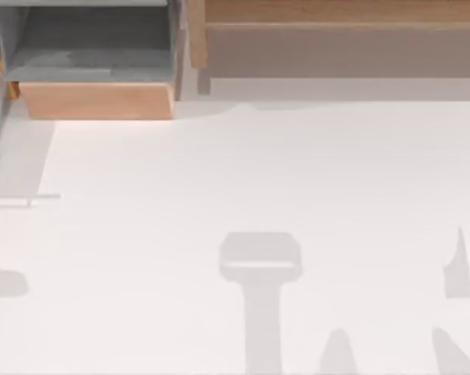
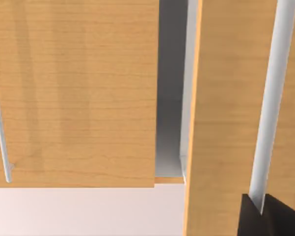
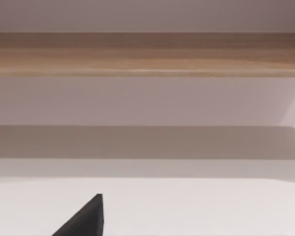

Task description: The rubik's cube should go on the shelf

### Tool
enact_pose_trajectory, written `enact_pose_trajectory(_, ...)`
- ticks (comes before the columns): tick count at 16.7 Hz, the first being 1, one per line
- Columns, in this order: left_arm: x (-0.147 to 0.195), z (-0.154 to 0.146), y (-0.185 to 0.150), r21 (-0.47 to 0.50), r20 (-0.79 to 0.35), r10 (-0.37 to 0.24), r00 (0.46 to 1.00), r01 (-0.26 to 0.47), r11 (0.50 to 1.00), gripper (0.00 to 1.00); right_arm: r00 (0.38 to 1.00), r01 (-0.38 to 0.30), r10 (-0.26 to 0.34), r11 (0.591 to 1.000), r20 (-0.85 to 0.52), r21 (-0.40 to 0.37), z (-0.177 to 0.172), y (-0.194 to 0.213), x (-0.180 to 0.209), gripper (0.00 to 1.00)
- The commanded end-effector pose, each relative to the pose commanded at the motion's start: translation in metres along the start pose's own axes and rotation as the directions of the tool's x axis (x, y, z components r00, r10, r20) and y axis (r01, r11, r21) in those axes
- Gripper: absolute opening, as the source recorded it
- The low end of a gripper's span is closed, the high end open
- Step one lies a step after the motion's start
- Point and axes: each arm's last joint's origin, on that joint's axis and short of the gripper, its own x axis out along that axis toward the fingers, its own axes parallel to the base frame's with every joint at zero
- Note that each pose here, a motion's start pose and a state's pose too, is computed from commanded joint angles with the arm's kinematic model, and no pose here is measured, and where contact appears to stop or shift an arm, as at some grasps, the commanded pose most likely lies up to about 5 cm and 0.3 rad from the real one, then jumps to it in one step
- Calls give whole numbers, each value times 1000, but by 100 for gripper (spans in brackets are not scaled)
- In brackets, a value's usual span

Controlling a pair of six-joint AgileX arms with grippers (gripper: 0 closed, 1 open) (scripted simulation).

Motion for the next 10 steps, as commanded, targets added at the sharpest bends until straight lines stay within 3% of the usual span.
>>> enact_pose_trajectory(10,0,0,0,0,0,0,1000,0,1000,98,1000,0,0,1000,0,0,0,0,0,100)
